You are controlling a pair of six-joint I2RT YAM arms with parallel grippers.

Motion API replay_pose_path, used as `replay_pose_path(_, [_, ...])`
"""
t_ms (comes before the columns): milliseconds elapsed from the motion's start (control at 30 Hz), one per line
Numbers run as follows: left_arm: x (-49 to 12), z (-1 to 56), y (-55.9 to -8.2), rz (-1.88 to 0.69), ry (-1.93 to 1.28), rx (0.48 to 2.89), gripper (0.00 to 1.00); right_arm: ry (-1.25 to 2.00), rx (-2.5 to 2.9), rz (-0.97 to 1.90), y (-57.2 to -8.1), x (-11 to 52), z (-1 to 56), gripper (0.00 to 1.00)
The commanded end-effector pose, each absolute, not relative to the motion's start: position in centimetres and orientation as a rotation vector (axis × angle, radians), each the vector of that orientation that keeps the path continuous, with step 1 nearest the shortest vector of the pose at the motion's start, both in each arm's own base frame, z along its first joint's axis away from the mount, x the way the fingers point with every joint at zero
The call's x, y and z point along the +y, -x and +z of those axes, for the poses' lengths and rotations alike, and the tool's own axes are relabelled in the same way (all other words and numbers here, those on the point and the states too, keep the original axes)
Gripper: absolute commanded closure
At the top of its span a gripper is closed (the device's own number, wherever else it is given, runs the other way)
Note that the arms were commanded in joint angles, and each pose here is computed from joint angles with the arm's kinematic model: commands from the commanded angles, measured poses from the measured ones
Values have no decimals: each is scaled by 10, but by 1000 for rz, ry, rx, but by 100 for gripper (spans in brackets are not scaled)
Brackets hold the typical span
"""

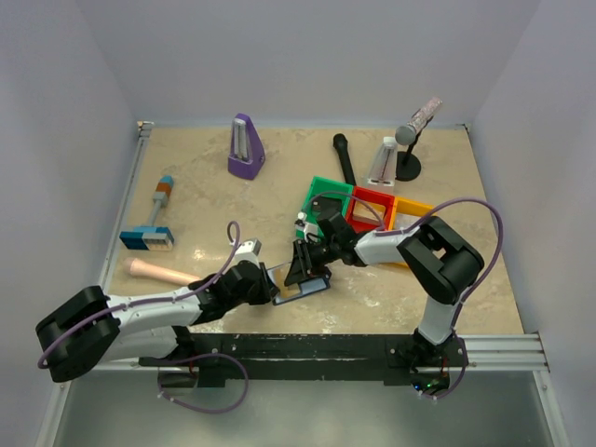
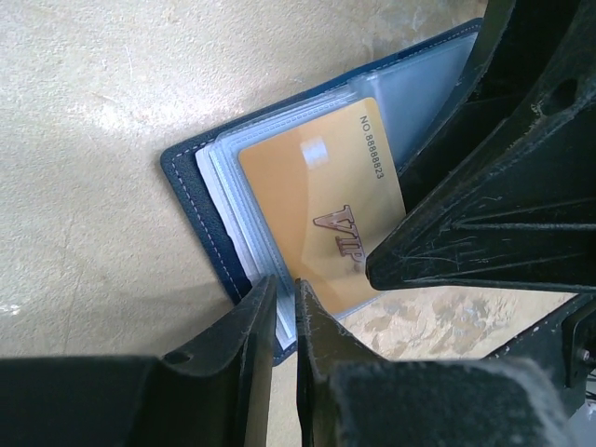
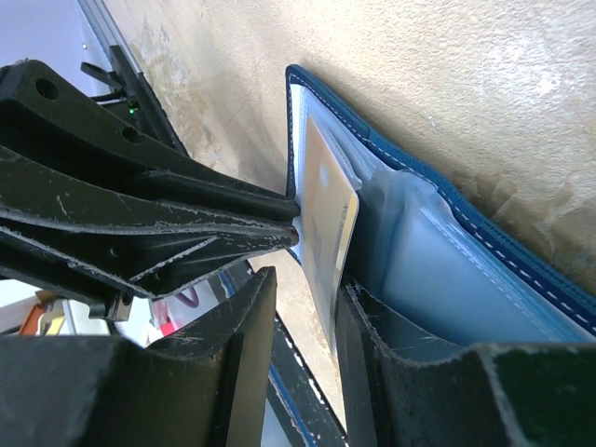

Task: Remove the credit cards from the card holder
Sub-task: Remove the credit card from the card holder.

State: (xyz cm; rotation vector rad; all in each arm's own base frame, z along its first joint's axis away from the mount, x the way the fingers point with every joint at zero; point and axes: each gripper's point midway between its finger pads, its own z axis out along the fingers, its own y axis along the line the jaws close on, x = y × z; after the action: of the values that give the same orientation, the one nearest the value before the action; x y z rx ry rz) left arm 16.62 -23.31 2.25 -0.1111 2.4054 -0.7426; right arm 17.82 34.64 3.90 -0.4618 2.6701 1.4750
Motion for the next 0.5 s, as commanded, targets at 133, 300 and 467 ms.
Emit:
replay_pose_path(133, [-222,14,-166,-681,152,2417,89,535,2574,1519,-182,352,67,64])
replay_pose_path(300, [-218,9,-165,-650,173,2438,100,531,2568,1519,-181,350,69,64])
replay_pose_path(467, [-217,8,-165,-647,177,2440,100,521,2560,1515,-183,347,71,64])
